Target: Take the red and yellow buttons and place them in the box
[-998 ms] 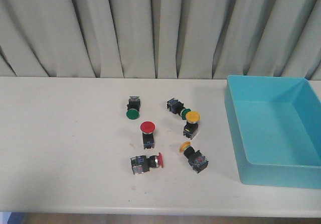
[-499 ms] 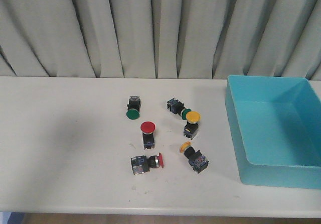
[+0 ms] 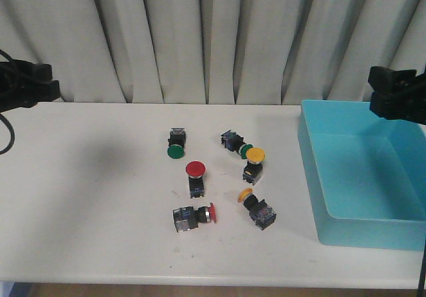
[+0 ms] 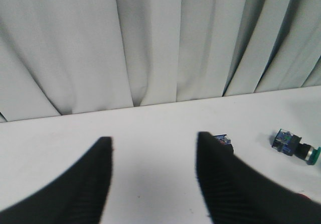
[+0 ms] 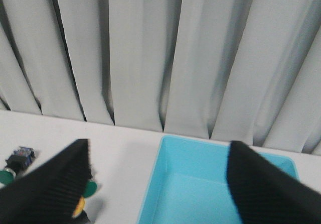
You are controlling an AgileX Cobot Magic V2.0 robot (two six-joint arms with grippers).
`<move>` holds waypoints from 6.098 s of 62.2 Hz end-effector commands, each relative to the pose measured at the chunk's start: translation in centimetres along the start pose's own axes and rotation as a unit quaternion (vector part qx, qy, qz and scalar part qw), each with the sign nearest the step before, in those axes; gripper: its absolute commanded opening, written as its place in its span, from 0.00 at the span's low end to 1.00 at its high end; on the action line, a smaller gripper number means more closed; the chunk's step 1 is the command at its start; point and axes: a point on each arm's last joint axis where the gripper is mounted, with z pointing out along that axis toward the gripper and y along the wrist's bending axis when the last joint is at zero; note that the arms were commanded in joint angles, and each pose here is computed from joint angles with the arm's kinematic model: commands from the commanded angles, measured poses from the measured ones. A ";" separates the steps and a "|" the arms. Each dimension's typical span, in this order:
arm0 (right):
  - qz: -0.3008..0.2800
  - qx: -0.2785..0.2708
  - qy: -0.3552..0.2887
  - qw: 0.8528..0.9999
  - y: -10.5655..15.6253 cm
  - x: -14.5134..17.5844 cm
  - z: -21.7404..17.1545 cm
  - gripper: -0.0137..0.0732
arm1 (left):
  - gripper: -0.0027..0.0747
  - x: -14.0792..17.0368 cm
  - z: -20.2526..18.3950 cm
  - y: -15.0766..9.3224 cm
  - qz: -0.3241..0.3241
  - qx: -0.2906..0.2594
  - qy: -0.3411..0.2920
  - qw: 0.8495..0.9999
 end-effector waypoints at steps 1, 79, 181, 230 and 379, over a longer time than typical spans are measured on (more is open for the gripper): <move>-0.015 0.000 -0.046 0.999 -0.1 -1.8 -0.3 0.93 | 0.73 -1.6 0.1 -0.3 0.001 0.008 -0.040 0.999; 0.035 -0.002 0.087 0.996 0.2 2.1 3.9 0.84 | 0.77 3.8 17.3 -18.6 0.080 0.159 0.212 0.961; 0.037 -0.003 0.104 0.994 0.2 2.4 3.9 0.84 | 0.02 5.6 18.0 -18.4 0.059 0.137 0.266 0.952; -0.226 -0.231 0.000 0.946 11.7 4.8 1.3 0.84 | 0.02 -3.2 5.1 -20.5 0.070 0.436 0.222 0.869; 0.025 0.048 0.122 0.991 -3.9 3.0 9.0 0.16 | 0.02 -11.2 4.9 -14.2 0.187 0.171 0.138 0.958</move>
